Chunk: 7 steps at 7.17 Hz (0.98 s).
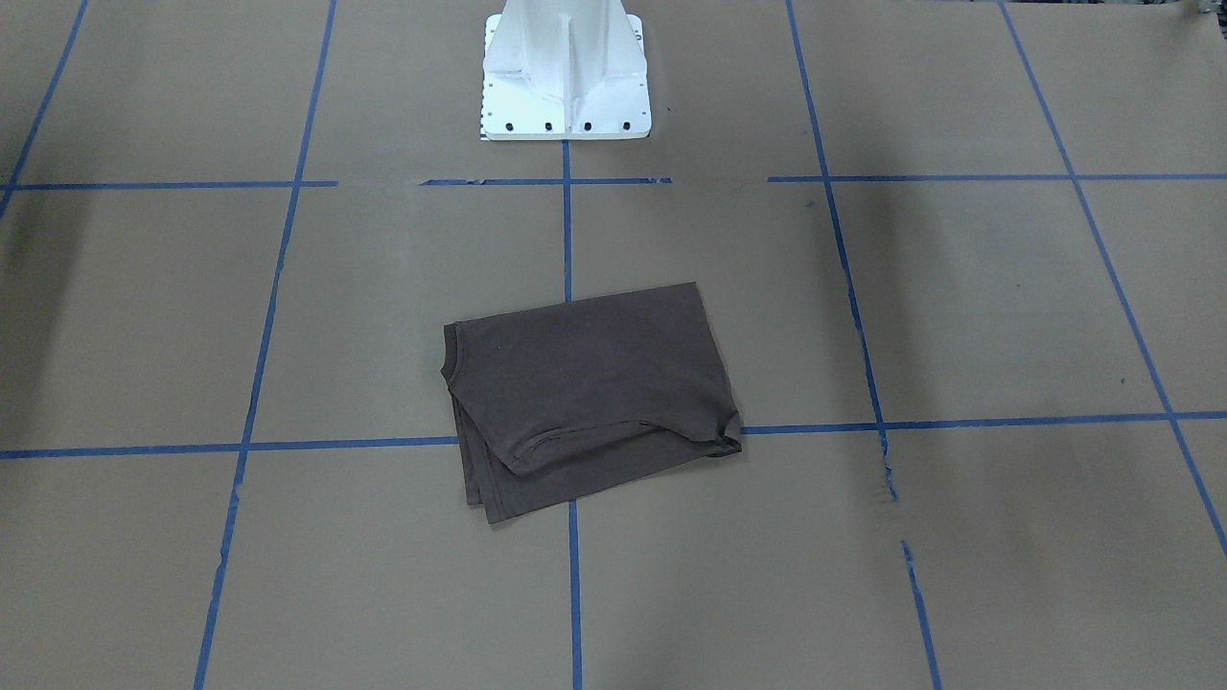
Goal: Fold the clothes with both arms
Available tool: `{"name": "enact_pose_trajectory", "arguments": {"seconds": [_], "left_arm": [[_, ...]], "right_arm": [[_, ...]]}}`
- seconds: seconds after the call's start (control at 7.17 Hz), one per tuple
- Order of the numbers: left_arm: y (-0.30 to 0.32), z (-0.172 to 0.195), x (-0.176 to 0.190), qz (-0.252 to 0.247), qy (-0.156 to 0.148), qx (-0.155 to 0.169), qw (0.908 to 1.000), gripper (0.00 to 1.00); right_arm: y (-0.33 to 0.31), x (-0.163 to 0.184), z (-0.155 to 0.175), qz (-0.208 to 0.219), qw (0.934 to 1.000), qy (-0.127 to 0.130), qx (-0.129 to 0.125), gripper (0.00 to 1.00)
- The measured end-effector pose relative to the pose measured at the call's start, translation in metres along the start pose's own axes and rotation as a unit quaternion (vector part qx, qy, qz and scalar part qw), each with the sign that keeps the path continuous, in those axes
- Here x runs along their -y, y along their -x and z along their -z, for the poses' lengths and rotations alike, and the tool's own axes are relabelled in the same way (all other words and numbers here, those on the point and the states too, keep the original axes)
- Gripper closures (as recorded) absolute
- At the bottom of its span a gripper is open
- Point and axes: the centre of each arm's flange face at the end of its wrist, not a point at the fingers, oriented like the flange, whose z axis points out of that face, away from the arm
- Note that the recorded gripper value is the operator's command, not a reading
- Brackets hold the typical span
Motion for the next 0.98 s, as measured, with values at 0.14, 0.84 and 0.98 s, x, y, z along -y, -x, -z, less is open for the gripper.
{"name": "enact_pose_trajectory", "arguments": {"seconds": [0.14,0.84,0.98], "left_arm": [[-0.0013,0.0014,0.0015,0.028,-0.002,0.0,0.9996,0.0],[-0.0036,0.0046,0.006,0.043,-0.005,0.0,0.999,0.0],[-0.004,0.0047,0.0065,0.043,-0.005,0.0,0.9991,0.0]], "right_arm": [[-0.0001,0.0,0.0004,0.0,1.0,0.0,0.0,0.0],[0.0035,0.005,0.007,0.003,1.0,-0.007,0.0,0.0],[0.0039,0.0051,0.0083,0.003,1.0,-0.008,0.001,0.0]]}}
